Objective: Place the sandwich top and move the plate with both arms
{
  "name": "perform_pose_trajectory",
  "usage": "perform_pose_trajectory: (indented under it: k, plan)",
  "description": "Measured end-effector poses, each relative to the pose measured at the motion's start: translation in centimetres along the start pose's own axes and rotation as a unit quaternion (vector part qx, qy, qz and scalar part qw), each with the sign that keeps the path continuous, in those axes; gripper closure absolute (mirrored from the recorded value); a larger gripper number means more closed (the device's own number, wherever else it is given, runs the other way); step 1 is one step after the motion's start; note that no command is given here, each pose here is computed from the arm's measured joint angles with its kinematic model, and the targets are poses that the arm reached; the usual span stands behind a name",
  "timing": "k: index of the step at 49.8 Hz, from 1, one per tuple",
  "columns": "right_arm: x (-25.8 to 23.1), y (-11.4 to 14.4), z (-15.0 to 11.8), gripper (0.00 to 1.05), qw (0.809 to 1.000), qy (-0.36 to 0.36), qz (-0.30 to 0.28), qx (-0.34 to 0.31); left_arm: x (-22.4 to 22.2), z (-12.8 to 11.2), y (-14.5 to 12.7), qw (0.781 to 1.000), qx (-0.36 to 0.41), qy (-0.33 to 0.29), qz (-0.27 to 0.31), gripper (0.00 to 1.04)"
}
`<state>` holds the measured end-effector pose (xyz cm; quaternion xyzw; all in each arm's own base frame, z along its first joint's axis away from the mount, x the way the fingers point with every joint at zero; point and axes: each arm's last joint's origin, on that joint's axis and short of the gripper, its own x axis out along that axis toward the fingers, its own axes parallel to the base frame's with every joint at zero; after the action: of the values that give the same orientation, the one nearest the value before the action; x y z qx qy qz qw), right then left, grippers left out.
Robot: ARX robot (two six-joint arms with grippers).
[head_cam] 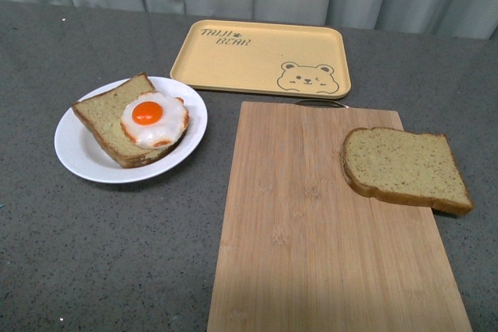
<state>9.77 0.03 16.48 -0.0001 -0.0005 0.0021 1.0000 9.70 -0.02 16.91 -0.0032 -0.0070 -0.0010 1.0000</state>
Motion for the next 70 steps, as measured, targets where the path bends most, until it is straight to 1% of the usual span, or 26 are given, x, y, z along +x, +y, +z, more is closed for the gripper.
perform_pose_trajectory:
  k: [63,64,67,68,70]
  plan:
    - [0.0,0.0,0.0,0.09,1.000,0.000,0.000,0.000,0.0,0.0,0.0,1.000,0.000,0.000,0.000,0.07]
    - [0.0,0.0,-0.1,0.09,1.000,0.009,-0.018,-0.009,0.0,0.0,0.0,1.000,0.000,0.000,0.000,0.07]
    - [0.6,-0.1,-0.2,0.09,0.992,0.049,-0.104,-0.058,0.0,0.0,0.0,1.000,0.000,0.000,0.001,0.07]
    - [1.0,-0.2,-0.3,0.09,0.990,0.060,-0.109,-0.067,0.0,0.0,0.0,1.000,0.000,-0.001,0.001,0.07]
    - [1.8,-0.4,-0.5,0.09,0.989,0.077,-0.101,-0.072,0.0,0.0,0.0,1.000,0.000,-0.001,0.000,0.07]
